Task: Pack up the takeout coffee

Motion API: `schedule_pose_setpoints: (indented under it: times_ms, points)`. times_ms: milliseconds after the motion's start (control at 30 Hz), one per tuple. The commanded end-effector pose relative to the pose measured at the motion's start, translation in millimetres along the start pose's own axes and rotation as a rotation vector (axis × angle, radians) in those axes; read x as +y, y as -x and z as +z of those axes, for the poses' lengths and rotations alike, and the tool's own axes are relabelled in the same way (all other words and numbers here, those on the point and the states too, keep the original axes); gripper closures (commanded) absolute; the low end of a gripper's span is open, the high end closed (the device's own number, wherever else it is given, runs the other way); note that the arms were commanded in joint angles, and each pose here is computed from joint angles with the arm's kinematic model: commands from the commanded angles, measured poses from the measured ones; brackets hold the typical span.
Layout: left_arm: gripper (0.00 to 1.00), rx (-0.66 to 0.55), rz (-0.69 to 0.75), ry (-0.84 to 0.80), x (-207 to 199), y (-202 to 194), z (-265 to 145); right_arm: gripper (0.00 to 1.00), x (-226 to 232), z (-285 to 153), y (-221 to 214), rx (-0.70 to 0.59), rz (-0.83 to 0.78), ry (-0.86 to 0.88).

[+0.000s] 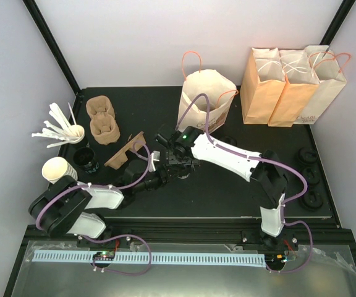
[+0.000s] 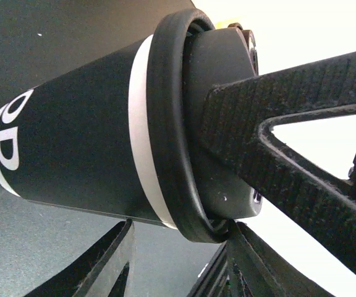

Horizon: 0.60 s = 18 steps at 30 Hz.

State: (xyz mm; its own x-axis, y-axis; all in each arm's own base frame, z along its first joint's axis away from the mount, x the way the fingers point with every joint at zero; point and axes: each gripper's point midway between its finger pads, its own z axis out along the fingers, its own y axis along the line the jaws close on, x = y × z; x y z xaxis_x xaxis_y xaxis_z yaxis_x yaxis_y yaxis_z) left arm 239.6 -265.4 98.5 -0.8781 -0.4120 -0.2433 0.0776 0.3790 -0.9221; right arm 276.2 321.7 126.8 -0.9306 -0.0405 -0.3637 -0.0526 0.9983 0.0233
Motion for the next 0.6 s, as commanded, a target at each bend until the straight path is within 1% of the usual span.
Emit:
schedule_pose_setpoints:
  times_ms: [0,133,167,200,233,433,567]
  points:
    - [0.57,0.008,-0.026,0.334,73.5,-5.9,-12.8,0.19,-19.3,-3.3,-17.9,0.111,-0.058,-0.048]
    - [0.57,0.021,-0.021,0.315,67.9,-5.9,-9.1,0.15,-21.6,-7.6,-12.5,0.102,-0.051,-0.031]
    - [0.57,0.022,-0.022,0.311,67.0,-5.6,-8.4,0.1,-22.0,-9.3,-11.3,0.098,-0.05,-0.03]
    - [0.57,0.023,-0.021,0.308,66.4,-5.6,-8.2,0.02,-23.3,-11.7,-9.6,0.091,-0.048,-0.034]
    - [0.57,0.02,-0.022,0.304,65.0,-5.0,-8.2,0.0,-24.0,-14.5,-6.9,0.081,-0.044,-0.031]
    - [0.56,0.011,0.004,0.305,56.2,-0.2,-10.7,0.0,-24.9,-35.8,8.3,0.019,-0.046,0.002]
    - [0.53,-0.004,0.035,0.306,46.0,6.1,-13.8,0.0,-27.7,-47.7,19.2,-0.021,-0.064,0.037]
